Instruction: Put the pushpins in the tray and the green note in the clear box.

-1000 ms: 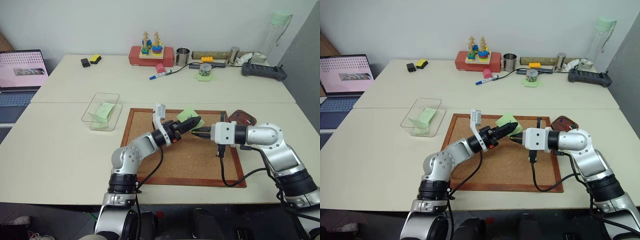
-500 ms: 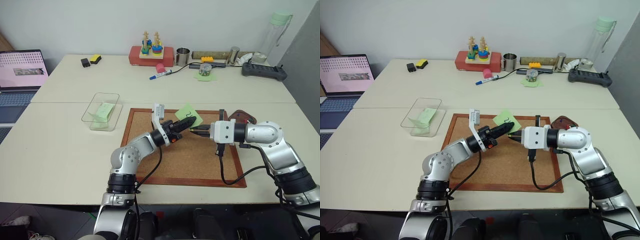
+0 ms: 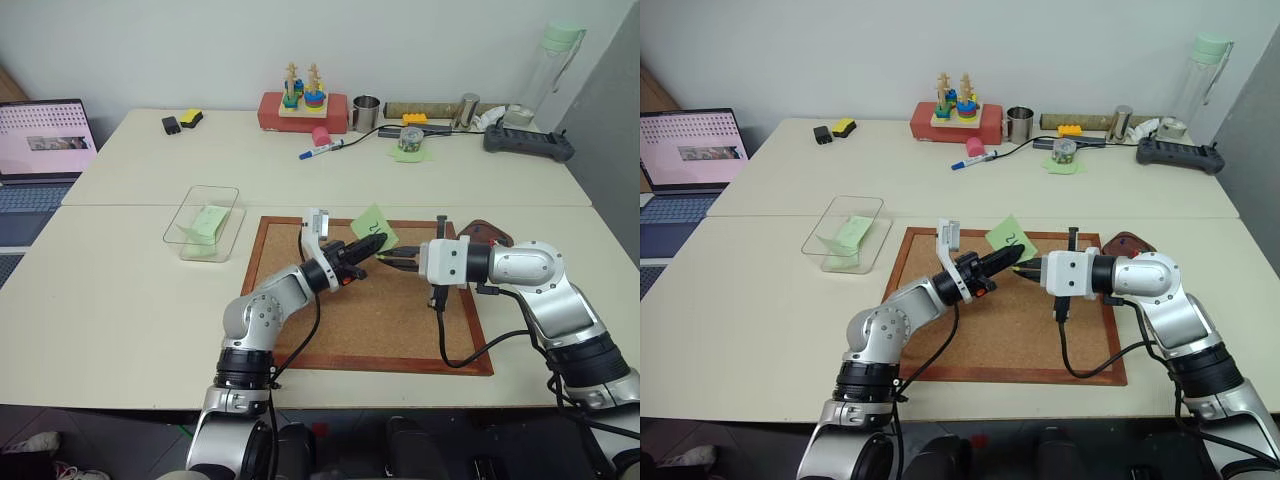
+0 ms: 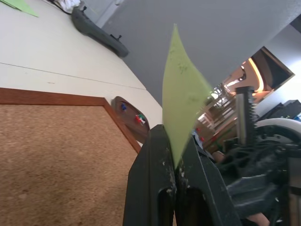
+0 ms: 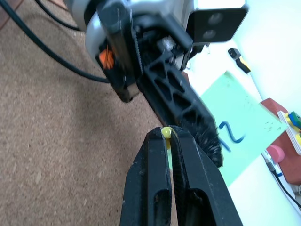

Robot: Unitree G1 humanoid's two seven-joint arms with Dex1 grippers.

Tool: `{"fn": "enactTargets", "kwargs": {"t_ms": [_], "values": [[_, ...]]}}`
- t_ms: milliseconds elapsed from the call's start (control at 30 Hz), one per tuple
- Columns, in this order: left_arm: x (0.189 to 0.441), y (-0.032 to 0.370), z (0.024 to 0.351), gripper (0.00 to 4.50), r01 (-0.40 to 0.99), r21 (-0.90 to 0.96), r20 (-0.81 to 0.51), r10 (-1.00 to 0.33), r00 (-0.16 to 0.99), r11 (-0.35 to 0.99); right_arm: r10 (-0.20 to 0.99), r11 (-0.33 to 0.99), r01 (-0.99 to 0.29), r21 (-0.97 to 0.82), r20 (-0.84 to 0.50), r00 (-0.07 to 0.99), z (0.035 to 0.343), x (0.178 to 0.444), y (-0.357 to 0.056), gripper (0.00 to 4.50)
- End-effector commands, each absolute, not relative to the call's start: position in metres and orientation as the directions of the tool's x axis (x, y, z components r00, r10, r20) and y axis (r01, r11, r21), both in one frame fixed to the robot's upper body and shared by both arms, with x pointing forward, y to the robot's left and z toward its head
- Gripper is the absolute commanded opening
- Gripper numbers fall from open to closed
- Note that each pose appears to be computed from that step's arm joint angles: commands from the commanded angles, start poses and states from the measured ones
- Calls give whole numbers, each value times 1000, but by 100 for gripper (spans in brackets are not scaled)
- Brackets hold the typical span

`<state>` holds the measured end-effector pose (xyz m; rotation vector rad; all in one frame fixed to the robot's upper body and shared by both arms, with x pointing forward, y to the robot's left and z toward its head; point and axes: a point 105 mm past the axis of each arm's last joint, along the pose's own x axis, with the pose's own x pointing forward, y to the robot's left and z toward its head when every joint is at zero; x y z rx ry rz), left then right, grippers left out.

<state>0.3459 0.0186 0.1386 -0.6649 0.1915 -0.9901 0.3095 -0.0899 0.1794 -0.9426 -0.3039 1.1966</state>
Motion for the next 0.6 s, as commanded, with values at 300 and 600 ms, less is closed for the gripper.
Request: {"fn": "enactTargets", "kwargs": {"t_ms": [300, 600], "values": [[345, 18, 158, 1, 760, -521, 209, -805, 555, 389, 623, 478, -538, -695, -164, 765, 214, 347, -179, 0], [336, 33, 174, 1, 761, -514, 240, -786, 570, 395, 322, 729, -428, -533, -284, 903, 155, 376, -258, 0]]}}
